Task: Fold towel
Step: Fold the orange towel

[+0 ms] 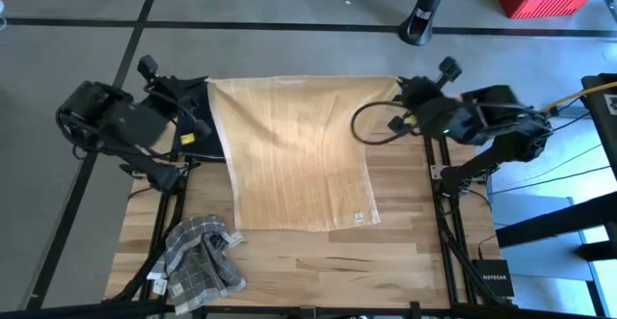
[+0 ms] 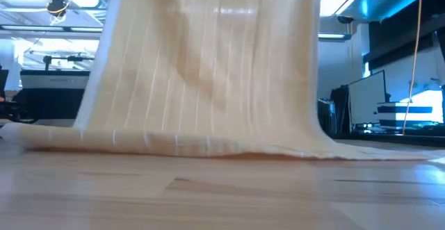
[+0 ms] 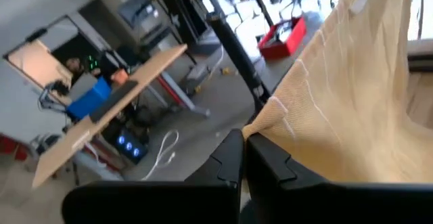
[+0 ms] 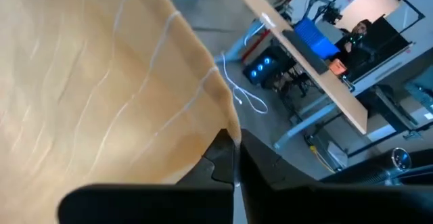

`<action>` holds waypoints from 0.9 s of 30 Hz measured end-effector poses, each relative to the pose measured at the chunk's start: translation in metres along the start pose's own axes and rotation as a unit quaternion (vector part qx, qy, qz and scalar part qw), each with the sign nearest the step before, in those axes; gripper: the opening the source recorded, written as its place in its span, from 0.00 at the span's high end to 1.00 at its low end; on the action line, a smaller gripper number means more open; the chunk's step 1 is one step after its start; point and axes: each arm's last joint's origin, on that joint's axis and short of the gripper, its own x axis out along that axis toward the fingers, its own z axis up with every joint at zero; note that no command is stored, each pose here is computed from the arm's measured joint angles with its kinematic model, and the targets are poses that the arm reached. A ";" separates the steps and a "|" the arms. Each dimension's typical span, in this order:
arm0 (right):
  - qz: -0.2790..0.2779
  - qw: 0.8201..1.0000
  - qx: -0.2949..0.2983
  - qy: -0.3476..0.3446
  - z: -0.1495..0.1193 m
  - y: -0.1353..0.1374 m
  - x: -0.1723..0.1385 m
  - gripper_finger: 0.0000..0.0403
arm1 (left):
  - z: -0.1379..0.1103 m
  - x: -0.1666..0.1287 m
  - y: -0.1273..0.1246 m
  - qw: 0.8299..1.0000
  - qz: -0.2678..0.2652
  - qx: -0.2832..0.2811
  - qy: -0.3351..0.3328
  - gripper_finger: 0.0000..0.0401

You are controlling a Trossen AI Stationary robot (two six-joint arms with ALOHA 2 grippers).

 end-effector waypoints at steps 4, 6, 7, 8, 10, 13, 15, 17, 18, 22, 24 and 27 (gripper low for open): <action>0.004 0.999 -0.033 0.028 -0.012 0.019 0.012 0.99 | -0.006 0.003 -0.010 1.000 0.001 -0.011 0.014 0.99; 0.002 0.998 -0.042 0.040 -0.022 0.026 0.016 0.98 | -0.009 0.004 -0.017 1.000 -0.004 -0.001 0.016 0.99; 0.002 0.998 -0.040 0.045 -0.027 0.028 0.018 0.98 | -0.011 0.005 -0.020 1.000 -0.003 0.004 0.020 0.99; 0.003 0.998 -0.038 0.050 -0.033 0.029 0.019 0.98 | -0.013 0.006 -0.024 1.000 -0.001 0.007 0.023 0.99; 0.015 0.998 -0.031 0.059 -0.046 0.031 0.020 0.98 | -0.019 0.011 -0.032 0.999 0.003 0.014 0.033 0.99; 0.037 0.997 -0.010 0.061 -0.062 0.035 0.022 0.99 | -0.027 0.016 -0.047 0.999 0.000 0.025 0.047 0.99; 0.058 0.997 0.007 0.058 -0.071 0.039 0.024 0.98 | -0.033 0.019 -0.056 0.998 -0.004 0.023 0.056 0.99; 0.085 0.995 0.016 0.059 -0.080 0.045 0.027 0.98 | -0.039 0.020 -0.066 0.997 -0.020 0.023 0.071 0.99; 0.098 0.993 0.021 0.059 -0.084 0.049 0.029 0.98 | -0.043 0.021 -0.071 0.996 -0.032 0.023 0.079 0.99; 0.139 0.987 0.014 0.074 -0.103 0.069 0.039 0.99 | -0.058 0.023 -0.091 0.991 -0.065 0.025 0.113 0.99; 0.147 0.986 0.010 0.081 -0.111 0.078 0.044 0.99 | -0.066 0.024 -0.100 0.988 -0.074 0.031 0.129 0.99; 0.149 0.985 0.002 0.090 -0.123 0.092 0.052 0.98 | -0.079 0.028 -0.112 0.985 -0.075 0.038 0.151 0.99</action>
